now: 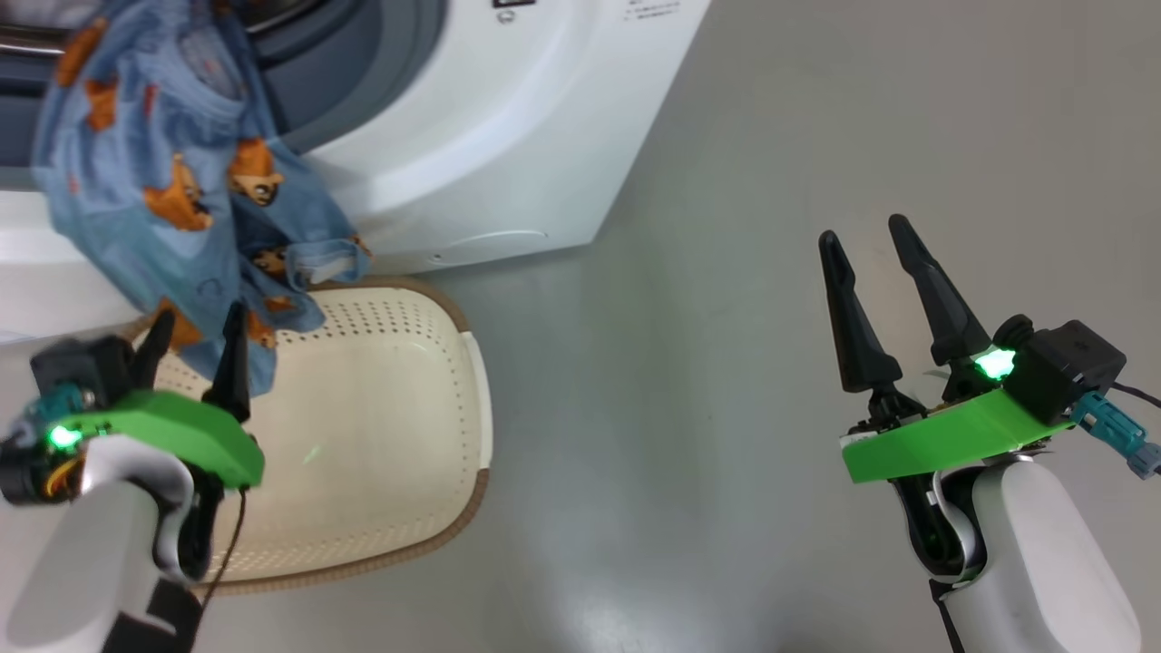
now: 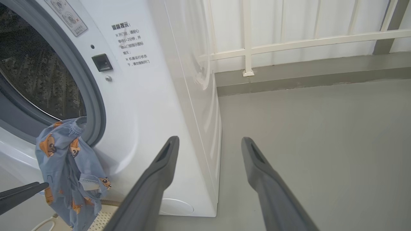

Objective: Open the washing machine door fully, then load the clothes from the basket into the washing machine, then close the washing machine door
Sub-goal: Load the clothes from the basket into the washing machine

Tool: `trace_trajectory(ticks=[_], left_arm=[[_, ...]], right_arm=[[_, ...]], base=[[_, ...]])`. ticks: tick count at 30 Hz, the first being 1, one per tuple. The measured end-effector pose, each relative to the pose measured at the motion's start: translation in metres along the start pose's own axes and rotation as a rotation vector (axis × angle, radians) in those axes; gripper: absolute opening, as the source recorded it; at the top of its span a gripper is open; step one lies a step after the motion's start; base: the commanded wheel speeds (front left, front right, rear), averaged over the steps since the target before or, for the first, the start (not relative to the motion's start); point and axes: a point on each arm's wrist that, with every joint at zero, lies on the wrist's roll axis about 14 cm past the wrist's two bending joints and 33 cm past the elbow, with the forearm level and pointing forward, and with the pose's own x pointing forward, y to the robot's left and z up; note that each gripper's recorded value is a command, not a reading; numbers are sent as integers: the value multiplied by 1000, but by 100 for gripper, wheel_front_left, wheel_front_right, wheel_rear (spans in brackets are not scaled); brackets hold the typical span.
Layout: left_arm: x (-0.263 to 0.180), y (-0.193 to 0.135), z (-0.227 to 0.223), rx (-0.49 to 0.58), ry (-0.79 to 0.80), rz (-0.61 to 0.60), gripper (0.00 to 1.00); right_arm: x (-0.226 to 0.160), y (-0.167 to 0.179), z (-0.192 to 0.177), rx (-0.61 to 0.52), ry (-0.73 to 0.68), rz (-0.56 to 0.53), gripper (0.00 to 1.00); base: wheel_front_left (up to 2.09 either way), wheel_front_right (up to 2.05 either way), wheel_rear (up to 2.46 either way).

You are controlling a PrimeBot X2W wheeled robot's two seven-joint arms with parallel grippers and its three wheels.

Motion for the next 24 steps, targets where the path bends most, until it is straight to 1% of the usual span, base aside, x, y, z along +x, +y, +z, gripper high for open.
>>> trace_trajectory(ticks=[8, 14, 20, 24], left_arm=[[33, 1, -16, 11, 71, -20, 100], [55, 1, -20, 8, 90, -30, 100], [76, -13, -10, 32, 59, -75, 100], [82, -12, -4, 35, 50, -71, 100]], right_arm=[[3, -10, -5, -9, 8, -29, 100], [1, -17, -15, -10, 32, -54, 100], [0, -22, -20, -16, 46, -71, 100], [0, -23, -21, -16, 48, -75, 100]], base=[[0, 0, 0], [0, 0, 0], [0, 0, 0], [0, 0, 0]])
